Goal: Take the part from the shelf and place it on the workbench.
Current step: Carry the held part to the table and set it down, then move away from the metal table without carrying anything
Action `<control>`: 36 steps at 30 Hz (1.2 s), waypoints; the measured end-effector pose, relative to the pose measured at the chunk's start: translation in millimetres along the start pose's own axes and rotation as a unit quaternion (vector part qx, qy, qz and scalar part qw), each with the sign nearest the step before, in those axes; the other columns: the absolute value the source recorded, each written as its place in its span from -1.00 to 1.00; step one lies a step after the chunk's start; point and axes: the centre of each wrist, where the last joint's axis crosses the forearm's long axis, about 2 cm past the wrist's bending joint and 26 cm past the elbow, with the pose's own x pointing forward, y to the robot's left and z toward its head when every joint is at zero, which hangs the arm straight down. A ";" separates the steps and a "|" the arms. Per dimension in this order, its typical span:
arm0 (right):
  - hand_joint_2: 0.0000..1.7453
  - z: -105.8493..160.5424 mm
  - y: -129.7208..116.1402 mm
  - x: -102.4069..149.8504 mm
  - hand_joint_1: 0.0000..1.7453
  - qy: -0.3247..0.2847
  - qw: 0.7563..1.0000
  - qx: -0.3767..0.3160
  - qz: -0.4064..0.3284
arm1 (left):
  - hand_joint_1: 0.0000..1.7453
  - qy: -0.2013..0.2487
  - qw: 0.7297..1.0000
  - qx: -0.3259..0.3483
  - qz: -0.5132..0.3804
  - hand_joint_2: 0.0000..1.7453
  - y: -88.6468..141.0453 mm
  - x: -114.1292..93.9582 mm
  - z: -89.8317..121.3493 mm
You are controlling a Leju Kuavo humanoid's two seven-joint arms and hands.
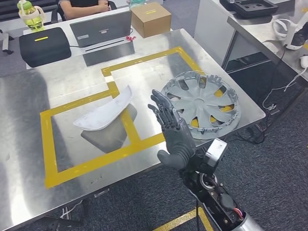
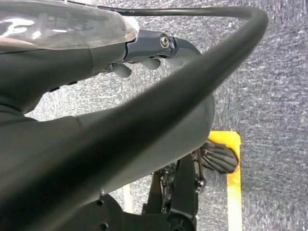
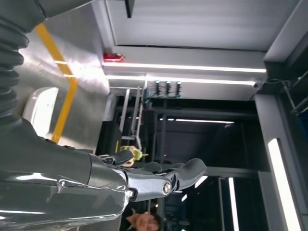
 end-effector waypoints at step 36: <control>-1.00 4.9 9.1 20.4 -1.00 -0.038 0.999 0.022 -0.019 | -1.00 0.009 1.000 -0.008 0.010 -1.00 -10.9 -3.2 0.5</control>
